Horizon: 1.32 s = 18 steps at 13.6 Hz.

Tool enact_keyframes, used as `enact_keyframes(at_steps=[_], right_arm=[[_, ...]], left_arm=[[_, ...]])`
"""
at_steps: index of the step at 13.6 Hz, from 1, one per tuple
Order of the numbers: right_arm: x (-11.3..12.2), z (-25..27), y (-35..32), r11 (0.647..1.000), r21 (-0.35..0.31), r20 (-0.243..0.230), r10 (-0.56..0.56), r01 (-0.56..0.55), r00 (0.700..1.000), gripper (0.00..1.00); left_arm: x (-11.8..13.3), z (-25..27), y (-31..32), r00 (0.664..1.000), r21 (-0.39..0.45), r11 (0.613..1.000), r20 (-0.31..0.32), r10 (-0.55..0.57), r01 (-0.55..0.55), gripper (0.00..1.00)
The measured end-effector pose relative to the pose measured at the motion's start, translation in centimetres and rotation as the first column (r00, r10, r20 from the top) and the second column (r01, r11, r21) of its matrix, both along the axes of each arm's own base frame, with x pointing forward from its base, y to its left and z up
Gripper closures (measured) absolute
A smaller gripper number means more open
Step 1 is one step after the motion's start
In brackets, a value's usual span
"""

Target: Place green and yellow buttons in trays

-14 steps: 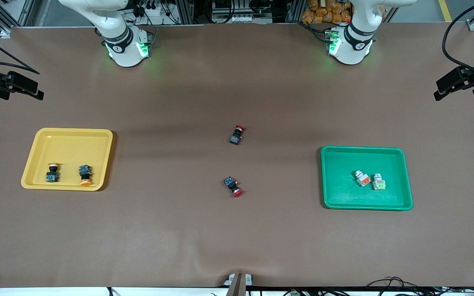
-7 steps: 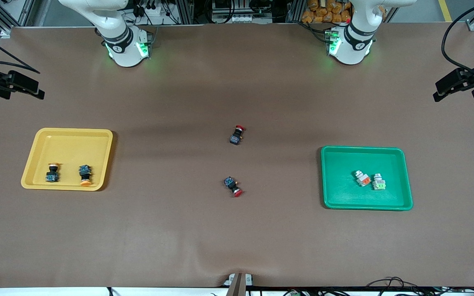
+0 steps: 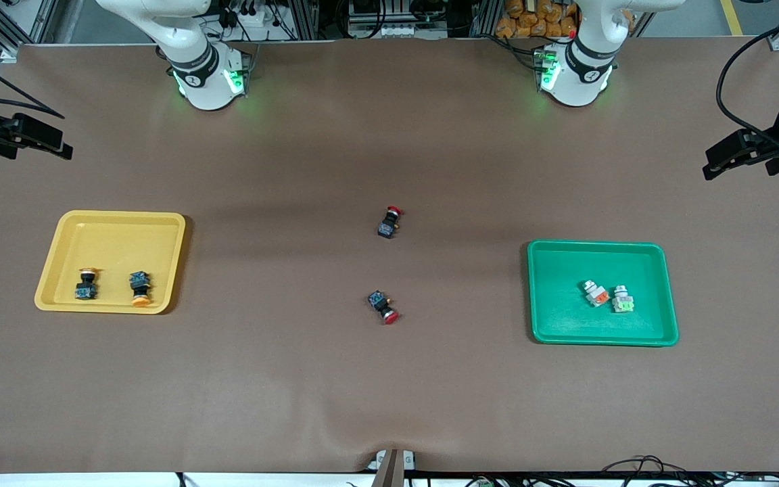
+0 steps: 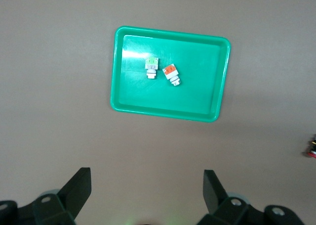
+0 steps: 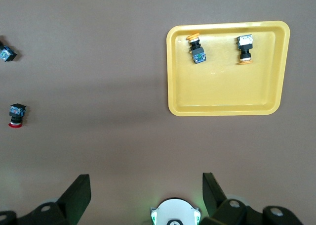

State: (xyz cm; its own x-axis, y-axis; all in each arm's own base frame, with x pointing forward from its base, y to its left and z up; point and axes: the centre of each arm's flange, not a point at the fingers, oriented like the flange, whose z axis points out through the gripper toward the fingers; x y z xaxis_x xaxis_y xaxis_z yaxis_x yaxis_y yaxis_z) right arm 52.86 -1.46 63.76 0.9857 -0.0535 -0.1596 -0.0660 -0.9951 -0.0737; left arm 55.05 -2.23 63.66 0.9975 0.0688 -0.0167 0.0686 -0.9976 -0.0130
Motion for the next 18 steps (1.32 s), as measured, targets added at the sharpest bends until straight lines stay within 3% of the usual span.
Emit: enact_keyframes(at_steps=[18], right_arm=[[0.0, 0.0, -0.1, 1.000, 0.000, -0.004, -0.001, 0.001, 1.000, 0.00]], left_arm=[[0.3, 0.3, 1.5, 1.000, 0.001, 1.000, 0.007, 0.027, -0.027, 0.00]])
